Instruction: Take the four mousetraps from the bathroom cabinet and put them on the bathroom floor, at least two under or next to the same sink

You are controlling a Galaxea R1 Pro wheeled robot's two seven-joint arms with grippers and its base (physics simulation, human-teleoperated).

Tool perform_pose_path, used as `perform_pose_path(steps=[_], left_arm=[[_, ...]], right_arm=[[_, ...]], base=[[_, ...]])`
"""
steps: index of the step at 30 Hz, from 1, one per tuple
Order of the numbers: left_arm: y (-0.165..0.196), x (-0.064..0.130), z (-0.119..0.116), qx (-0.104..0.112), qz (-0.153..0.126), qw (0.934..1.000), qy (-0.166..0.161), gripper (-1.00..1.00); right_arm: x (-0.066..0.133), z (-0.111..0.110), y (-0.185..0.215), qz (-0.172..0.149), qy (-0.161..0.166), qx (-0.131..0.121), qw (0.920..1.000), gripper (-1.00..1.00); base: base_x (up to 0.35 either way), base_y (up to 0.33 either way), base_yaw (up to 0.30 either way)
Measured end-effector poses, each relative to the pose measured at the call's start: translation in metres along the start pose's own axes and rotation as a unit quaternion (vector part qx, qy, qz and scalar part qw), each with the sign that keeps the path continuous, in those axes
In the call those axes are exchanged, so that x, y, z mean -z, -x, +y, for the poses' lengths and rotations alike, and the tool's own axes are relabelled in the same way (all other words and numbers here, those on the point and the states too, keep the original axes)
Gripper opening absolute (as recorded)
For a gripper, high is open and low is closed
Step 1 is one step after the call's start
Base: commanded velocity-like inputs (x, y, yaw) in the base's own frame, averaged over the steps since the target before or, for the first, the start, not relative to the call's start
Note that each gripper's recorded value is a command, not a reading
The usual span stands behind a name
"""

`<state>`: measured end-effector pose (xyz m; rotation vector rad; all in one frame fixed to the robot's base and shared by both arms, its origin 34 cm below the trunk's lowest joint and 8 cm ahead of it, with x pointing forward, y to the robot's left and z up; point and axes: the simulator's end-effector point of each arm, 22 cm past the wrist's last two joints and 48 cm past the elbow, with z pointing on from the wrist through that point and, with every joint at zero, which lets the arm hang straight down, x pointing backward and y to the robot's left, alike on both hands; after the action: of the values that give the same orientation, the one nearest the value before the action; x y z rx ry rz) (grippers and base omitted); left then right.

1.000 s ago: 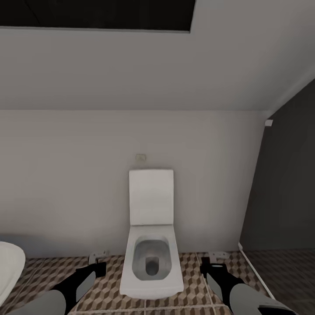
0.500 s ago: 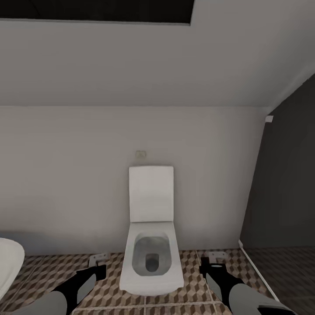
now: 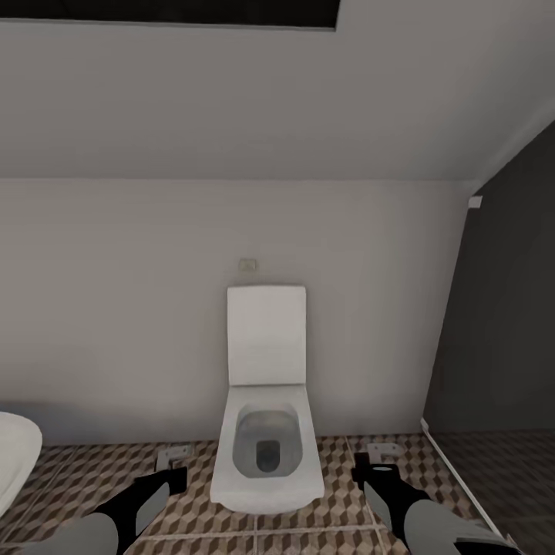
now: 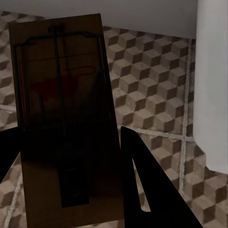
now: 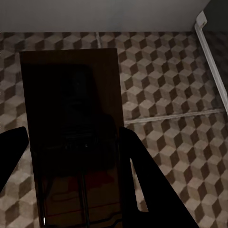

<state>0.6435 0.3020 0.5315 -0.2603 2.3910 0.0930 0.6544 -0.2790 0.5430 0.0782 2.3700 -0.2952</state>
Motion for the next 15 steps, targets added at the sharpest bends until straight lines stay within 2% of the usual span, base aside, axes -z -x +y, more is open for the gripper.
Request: perform_pose_path(steps=[5, 8, 15], left_arm=[[-0.008, -0.006, 0.001, 0.0, 0.0, 1.0, 0.0, -1.0], [-0.013, -0.01, 0.002, 0.0, 0.0, 1.0, 0.001, -1.0], [-0.025, -0.019, 0.002, 0.0, 0.0, 1.0, 0.0, -1.0]], right_arm=[[-0.005, 0.004, -0.008, 0.0, -0.005, -0.001, 1.0, -1.0], [-0.008, -0.003, -0.013, -0.001, -0.026, -0.004, 0.9997, -1.0], [-0.016, -0.01, -0.024, -0.002, -0.044, -0.007, 0.999, -1.0]], base=[[0.0, 0.0, 0.0], [0.0, 0.0, 0.036], [0.0, 0.0, 0.146]])
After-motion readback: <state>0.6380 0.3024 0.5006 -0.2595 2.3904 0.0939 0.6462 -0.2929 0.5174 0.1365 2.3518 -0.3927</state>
